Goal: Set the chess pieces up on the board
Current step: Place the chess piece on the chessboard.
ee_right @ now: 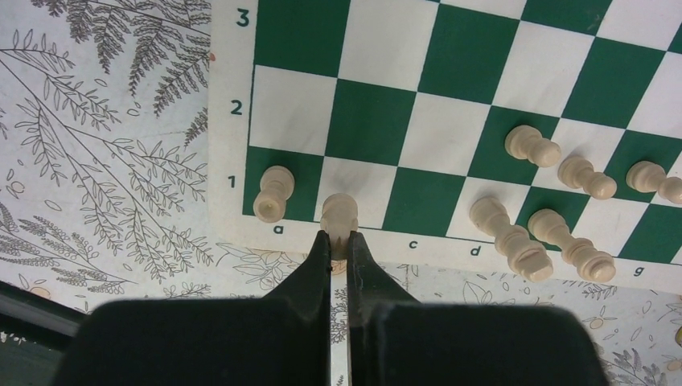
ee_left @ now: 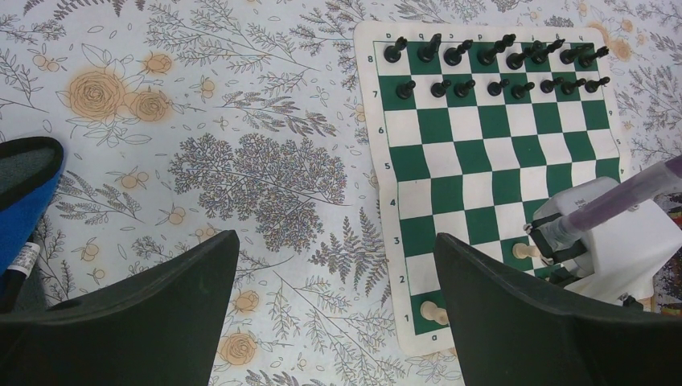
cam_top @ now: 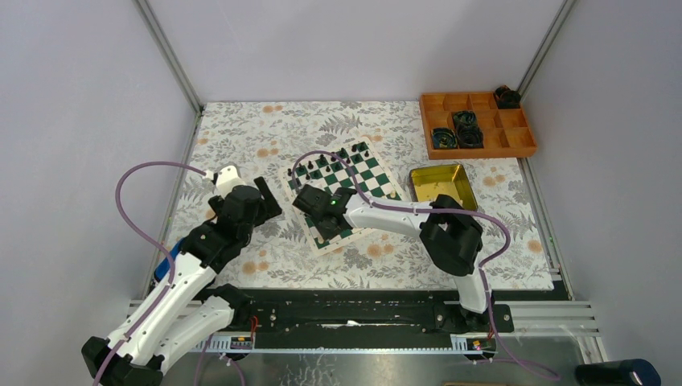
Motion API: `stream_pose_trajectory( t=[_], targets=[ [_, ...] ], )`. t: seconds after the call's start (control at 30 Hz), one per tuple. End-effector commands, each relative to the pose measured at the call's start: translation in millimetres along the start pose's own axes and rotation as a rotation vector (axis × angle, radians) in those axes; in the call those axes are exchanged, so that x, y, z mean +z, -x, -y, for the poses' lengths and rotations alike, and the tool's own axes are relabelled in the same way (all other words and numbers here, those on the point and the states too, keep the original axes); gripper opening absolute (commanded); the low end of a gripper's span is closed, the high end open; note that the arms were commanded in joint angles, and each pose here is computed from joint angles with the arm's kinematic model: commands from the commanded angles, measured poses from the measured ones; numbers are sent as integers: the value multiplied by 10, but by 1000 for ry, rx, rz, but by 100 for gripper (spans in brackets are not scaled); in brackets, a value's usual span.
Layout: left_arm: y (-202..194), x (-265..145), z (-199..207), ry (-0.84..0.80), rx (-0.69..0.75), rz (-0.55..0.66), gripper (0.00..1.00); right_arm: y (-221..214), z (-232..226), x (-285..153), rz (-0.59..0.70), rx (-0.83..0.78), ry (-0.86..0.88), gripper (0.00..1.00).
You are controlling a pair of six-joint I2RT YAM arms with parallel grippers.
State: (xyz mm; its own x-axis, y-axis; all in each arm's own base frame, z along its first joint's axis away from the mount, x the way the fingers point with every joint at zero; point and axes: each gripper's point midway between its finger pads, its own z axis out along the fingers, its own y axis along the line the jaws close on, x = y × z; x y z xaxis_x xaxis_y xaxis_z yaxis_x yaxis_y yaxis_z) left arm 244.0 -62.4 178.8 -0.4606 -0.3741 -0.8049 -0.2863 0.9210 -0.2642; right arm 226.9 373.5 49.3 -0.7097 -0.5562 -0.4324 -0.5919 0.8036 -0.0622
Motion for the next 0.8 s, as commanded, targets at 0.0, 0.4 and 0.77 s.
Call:
stream_pose_trajectory(
  t=[0.0,0.4,0.77],
  targets=[
    [5,-10,-9,-2,2,12,99,20,109,-5,8,36,-32,0],
    [-9,4,-4,1,6,7,99,-42,117,47,-15,52,10,0],
    [-16,5,-14,4,2,7,99,105,82,-14,26,50,26,0]
  ],
)
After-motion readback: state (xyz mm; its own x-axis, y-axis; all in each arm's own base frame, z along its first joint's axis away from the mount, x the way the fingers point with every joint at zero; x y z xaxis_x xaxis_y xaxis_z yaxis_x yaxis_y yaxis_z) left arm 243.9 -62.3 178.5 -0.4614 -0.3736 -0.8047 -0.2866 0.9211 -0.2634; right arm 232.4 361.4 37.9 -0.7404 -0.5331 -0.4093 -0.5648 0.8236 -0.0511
